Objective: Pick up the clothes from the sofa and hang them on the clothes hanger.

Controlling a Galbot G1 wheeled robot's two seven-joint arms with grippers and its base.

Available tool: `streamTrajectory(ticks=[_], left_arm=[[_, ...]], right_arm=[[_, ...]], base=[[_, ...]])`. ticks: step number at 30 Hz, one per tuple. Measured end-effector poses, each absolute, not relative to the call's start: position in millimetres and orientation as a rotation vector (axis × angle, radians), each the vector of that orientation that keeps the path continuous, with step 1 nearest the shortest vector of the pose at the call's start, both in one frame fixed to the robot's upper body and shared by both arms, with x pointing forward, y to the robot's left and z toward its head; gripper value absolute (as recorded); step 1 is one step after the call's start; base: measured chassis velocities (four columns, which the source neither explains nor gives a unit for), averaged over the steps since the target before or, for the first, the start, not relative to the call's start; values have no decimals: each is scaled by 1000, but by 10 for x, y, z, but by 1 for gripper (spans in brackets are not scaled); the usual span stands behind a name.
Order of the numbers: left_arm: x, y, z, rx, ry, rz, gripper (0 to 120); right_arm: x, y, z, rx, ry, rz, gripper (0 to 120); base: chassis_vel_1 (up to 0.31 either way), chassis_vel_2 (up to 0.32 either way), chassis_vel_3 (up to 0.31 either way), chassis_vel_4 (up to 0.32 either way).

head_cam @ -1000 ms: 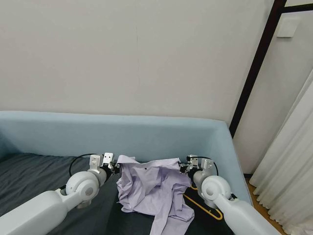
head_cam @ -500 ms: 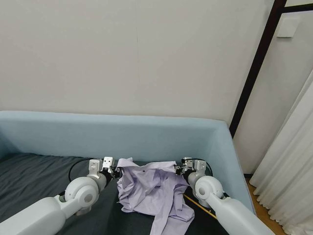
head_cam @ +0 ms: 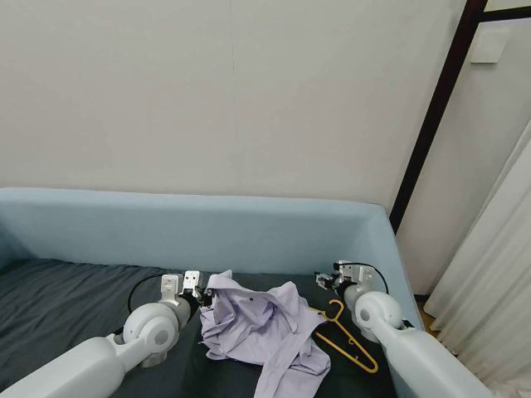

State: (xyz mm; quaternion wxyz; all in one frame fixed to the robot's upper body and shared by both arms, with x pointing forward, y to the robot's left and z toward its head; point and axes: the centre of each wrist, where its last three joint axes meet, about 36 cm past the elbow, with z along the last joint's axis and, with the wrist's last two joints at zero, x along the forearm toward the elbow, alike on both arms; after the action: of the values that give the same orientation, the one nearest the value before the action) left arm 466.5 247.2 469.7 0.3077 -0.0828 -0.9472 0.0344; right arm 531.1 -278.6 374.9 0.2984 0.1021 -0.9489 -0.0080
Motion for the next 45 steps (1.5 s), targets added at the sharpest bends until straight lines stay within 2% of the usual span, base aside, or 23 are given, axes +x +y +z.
streamTrajectory(ticks=[6, 21, 26, 27, 31, 32, 37, 39, 41, 43, 45], left_arm=[[4632, 2456, 4668, -226, -2495, 93, 0], [4527, 2431, 4615, -253, -2474, 98, 0], [4515, 2430, 4608, -253, -2473, 96, 0], [4515, 2430, 4608, -253, -2473, 96, 0], [4506, 2428, 4621, -261, -2476, 92, 0], [4506, 2428, 4621, -261, -2476, 92, 0], [4515, 2426, 4640, -274, -2483, 89, 0], [4512, 2422, 4639, -277, -2482, 89, 0], [4506, 2415, 4636, -281, -2481, 89, 0], [4502, 2412, 4635, -282, -2480, 90, 0], [4487, 2409, 4618, -283, -2475, 90, 0]], right_arm=[[5299, -3151, 3309, 328, -2438, 114, 99], [5353, -3317, 2667, 396, -2320, 222, 100], [5421, -3314, 2545, 380, -2297, 172, 80], [5421, -3314, 2545, 380, -2297, 172, 80], [5443, -3350, 2474, 356, -2292, 128, 62], [5443, -3350, 2474, 356, -2292, 128, 62], [5471, -3401, 2477, 328, -2295, 69, 39], [5476, -3410, 2483, 326, -2296, 61, 36], [5477, -3432, 2489, 325, -2292, 53, 25], [5477, -3441, 2491, 326, -2291, 52, 22], [5469, -3466, 2494, 328, -2287, 51, 12]], base=[[0, 0, 0, 0], [0, 0, 0, 0], [0, 0, 0, 0], [0, 0, 0, 0], [0, 0, 0, 0], [0, 0, 0, 0], [0, 0, 0, 0], [0, 0, 0, 0], [0, 0, 0, 0], [0, 0, 0, 0], [0, 0, 0, 0]])
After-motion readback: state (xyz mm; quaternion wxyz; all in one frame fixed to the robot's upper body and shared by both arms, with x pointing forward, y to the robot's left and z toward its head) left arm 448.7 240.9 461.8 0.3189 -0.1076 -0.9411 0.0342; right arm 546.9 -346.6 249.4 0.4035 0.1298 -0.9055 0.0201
